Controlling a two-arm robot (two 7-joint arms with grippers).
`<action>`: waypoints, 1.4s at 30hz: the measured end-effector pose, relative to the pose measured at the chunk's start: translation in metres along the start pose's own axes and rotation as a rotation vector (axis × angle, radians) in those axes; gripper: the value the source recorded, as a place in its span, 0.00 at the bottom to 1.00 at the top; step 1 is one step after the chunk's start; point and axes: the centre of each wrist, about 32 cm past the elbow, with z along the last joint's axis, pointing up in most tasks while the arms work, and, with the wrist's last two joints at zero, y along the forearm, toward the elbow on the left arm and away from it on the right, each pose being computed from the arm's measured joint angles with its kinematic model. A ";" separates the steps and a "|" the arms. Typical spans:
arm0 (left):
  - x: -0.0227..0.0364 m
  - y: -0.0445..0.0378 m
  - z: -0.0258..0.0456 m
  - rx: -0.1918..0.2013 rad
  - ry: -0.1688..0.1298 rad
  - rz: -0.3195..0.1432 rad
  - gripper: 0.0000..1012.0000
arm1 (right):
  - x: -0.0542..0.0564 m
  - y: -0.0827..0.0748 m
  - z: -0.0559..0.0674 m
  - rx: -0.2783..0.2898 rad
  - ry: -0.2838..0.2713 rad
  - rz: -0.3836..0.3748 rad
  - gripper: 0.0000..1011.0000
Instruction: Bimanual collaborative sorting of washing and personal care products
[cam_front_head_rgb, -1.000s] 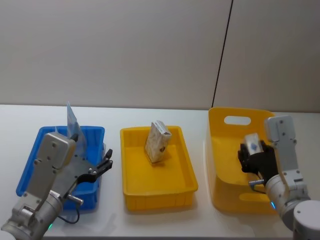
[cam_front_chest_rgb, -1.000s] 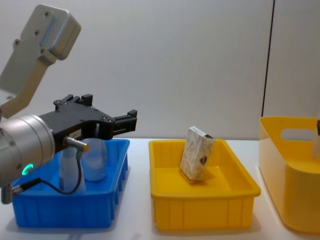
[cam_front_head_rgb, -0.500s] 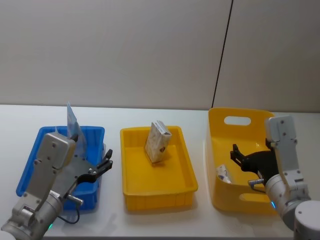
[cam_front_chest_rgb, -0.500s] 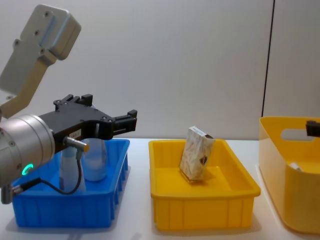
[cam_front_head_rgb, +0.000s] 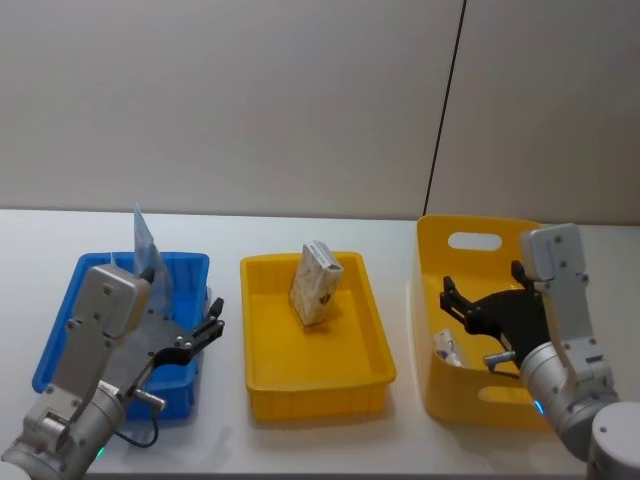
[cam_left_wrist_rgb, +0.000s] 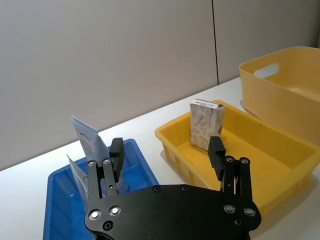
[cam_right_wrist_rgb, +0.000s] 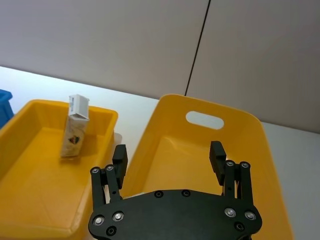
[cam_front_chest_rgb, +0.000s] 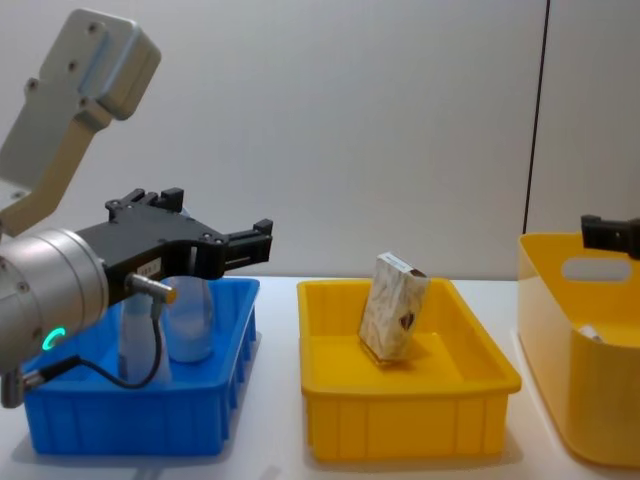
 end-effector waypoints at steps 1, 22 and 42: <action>-0.0001 0.0002 0.0002 0.000 -0.001 0.002 0.99 | 0.000 0.000 0.000 0.003 0.000 0.003 0.99; 0.0049 0.0058 0.0061 0.081 -0.041 0.179 0.99 | -0.003 -0.003 0.004 0.044 0.001 0.046 0.99; 0.0205 -0.0087 -0.0001 0.175 0.000 0.209 0.99 | -0.003 -0.003 0.004 0.051 0.001 0.054 0.99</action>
